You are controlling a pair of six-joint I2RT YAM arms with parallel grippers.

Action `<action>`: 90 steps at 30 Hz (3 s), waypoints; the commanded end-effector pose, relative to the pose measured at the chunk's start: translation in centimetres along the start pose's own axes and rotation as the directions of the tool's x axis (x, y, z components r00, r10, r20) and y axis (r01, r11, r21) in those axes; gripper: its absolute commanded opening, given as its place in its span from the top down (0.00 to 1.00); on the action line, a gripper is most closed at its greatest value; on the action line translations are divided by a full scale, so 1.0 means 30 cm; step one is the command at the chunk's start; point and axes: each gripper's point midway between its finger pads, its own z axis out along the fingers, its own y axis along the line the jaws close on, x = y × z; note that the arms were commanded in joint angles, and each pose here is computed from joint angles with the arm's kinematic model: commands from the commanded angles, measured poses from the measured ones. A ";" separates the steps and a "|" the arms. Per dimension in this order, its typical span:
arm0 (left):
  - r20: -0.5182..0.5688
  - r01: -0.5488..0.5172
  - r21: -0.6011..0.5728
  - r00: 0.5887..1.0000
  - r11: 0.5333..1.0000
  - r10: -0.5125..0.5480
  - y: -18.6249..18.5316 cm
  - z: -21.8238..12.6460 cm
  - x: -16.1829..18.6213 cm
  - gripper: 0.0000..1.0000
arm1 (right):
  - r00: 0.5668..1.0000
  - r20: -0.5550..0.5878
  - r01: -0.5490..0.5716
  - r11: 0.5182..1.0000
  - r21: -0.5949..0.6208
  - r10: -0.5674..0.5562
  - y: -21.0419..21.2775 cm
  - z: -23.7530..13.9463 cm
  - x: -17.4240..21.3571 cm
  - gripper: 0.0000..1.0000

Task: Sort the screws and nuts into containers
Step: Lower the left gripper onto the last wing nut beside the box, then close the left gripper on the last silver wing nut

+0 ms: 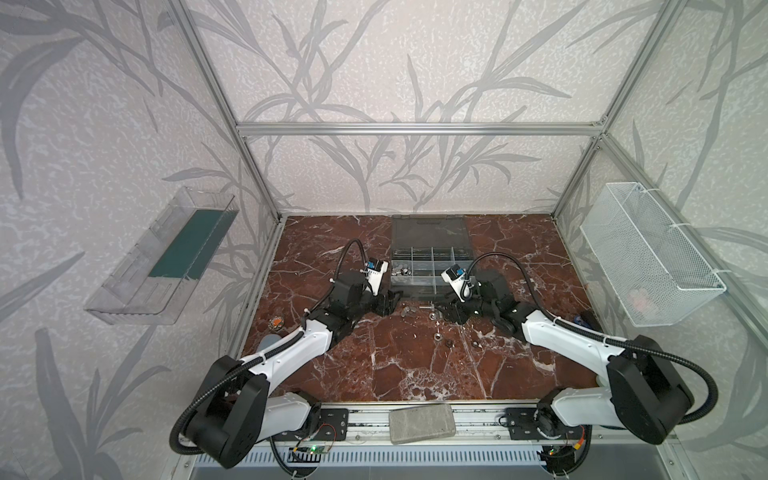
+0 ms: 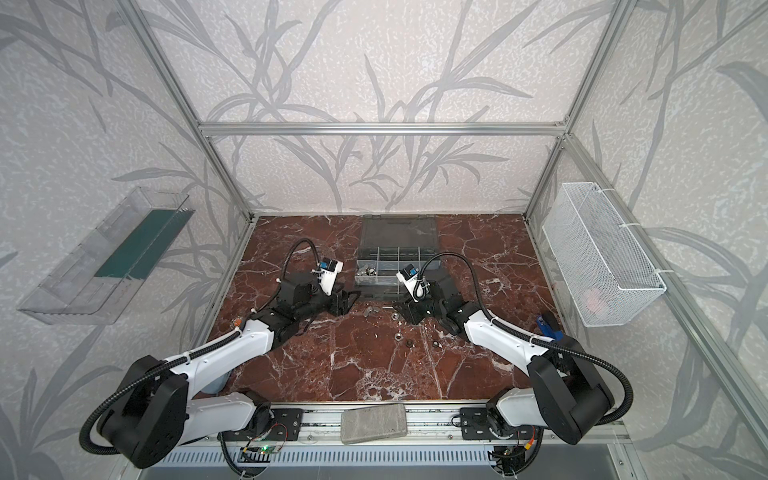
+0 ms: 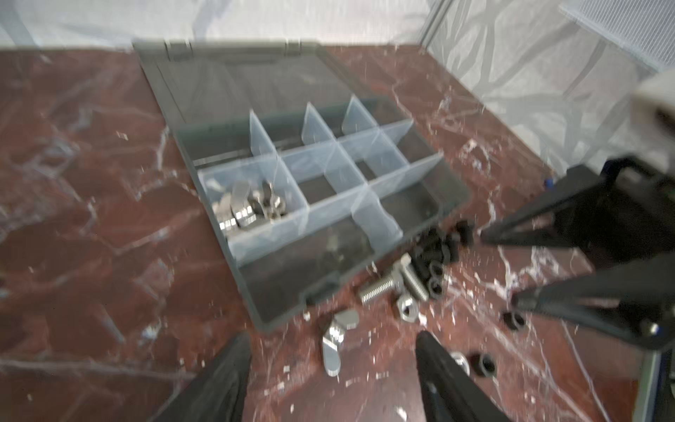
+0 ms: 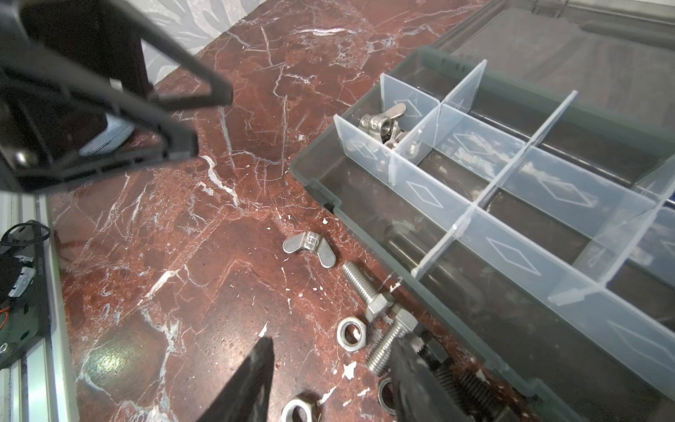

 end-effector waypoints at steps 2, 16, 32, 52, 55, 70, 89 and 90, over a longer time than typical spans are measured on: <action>-0.028 -0.043 0.020 0.999 0.999 0.043 -0.031 -0.004 0.074 0.25 | 1.000 0.010 0.014 1.000 0.022 -0.014 -0.015 -0.007 -0.008 0.47; -0.205 -0.057 0.008 0.977 0.998 0.058 -0.011 0.143 0.220 0.22 | 1.000 0.004 0.011 0.999 0.039 -0.011 -0.023 -0.019 0.011 0.47; -0.231 -0.056 -0.068 0.972 0.996 0.039 0.047 0.264 0.283 0.21 | 1.000 0.007 0.006 0.999 0.053 -0.006 -0.039 -0.033 0.015 0.47; -0.392 -0.226 -0.101 0.904 0.969 0.169 0.044 0.262 0.368 0.27 | 1.000 0.018 0.004 0.998 0.056 -0.005 -0.043 -0.042 0.012 0.47; -0.441 -0.238 -0.110 0.882 0.965 0.167 0.050 0.263 0.387 0.29 | 1.000 0.017 0.002 0.998 0.057 -0.003 -0.046 -0.042 0.014 0.47; -0.442 -0.222 -0.105 0.883 0.969 0.155 0.035 0.254 0.398 0.39 | 1.000 0.022 -0.002 0.998 0.065 0.000 -0.054 -0.051 0.015 0.47; -0.452 -0.234 -0.105 0.877 0.967 0.163 0.031 0.260 0.412 0.58 | 0.999 0.034 -0.003 0.997 0.072 0.001 -0.060 -0.069 0.010 0.47; -0.450 -0.232 -0.103 0.878 0.967 0.163 0.029 0.261 0.410 0.59 | 0.999 0.033 -0.005 0.997 0.075 0.002 -0.063 -0.070 0.011 0.47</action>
